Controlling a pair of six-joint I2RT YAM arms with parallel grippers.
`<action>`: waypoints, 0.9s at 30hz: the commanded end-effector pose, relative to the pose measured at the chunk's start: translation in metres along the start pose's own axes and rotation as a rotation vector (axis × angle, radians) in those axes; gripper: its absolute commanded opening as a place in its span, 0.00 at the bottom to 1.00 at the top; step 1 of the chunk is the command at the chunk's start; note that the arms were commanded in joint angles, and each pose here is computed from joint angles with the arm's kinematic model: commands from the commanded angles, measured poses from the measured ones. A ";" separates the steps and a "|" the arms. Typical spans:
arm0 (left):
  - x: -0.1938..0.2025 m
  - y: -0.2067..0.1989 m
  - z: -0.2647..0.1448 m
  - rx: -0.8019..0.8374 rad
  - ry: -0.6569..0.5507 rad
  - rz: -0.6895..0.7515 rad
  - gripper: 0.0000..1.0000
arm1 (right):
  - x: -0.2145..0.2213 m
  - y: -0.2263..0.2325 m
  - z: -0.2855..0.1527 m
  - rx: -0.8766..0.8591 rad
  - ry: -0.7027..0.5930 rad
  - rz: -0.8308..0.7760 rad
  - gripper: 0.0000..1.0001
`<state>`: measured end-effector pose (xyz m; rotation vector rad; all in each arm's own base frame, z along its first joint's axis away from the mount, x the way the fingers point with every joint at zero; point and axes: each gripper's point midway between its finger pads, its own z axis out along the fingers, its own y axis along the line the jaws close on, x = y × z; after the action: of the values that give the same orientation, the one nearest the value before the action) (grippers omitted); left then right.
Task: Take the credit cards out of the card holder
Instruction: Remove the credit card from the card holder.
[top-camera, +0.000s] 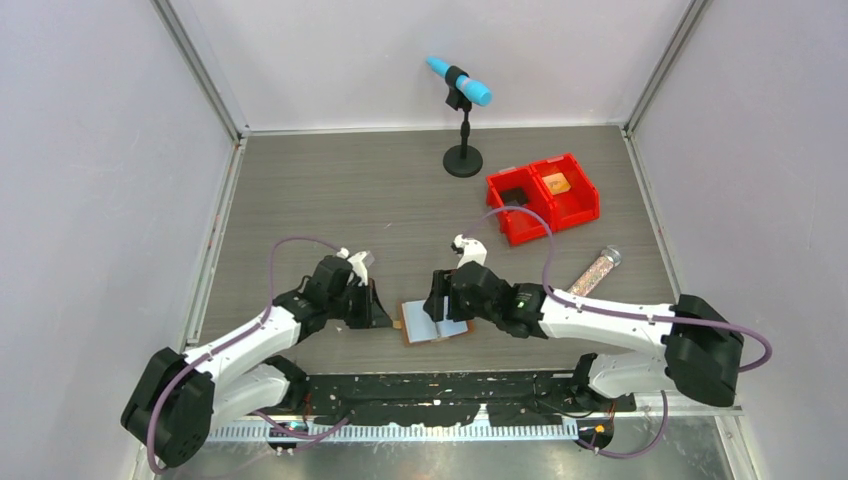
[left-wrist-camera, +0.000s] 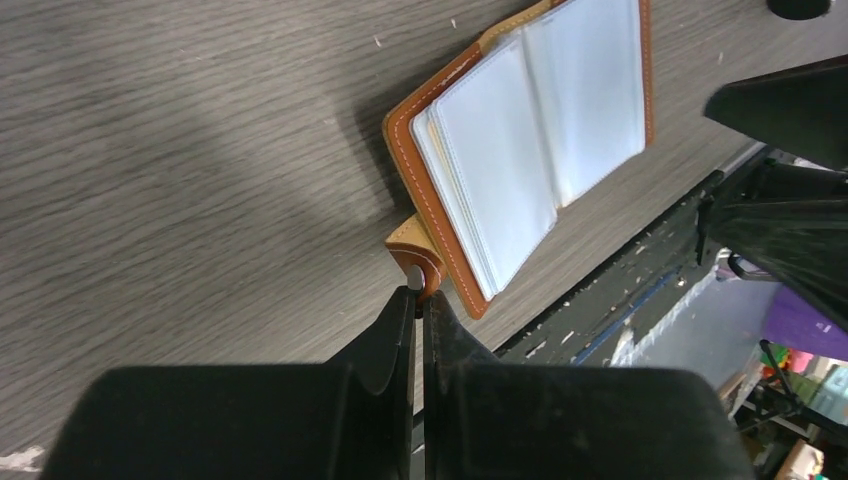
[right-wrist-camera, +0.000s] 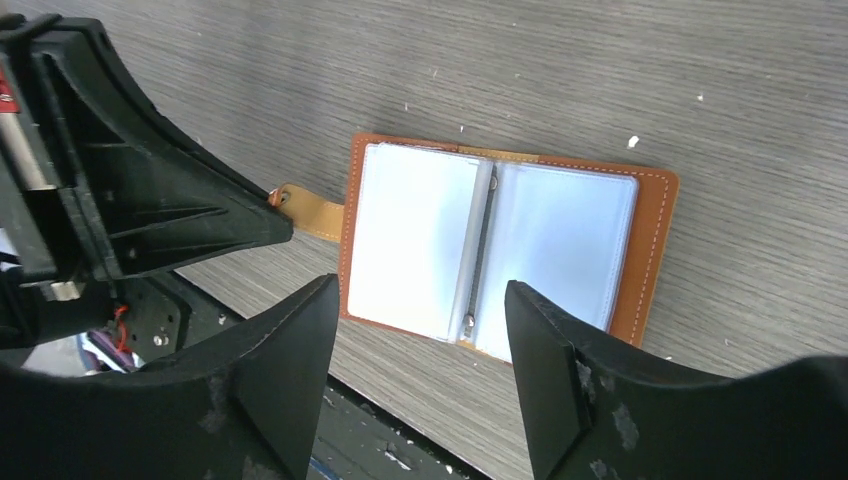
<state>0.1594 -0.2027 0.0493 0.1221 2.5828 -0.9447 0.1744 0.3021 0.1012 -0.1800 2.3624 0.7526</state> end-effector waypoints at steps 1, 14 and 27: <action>-0.004 -0.019 -0.003 0.097 -0.029 0.000 0.00 | -0.015 0.017 0.006 0.012 -0.057 -0.011 0.70; -0.002 -0.021 -0.006 0.116 -0.029 0.005 0.00 | 0.015 0.022 0.033 0.110 0.032 -0.109 0.77; -0.003 -0.025 -0.008 0.127 -0.030 0.010 0.00 | 0.038 0.010 0.053 0.176 0.071 -0.139 0.76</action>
<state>0.1514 -0.2089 0.0582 0.1179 2.5525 -1.0423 0.1611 0.3322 0.0414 -0.3391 2.4827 0.4751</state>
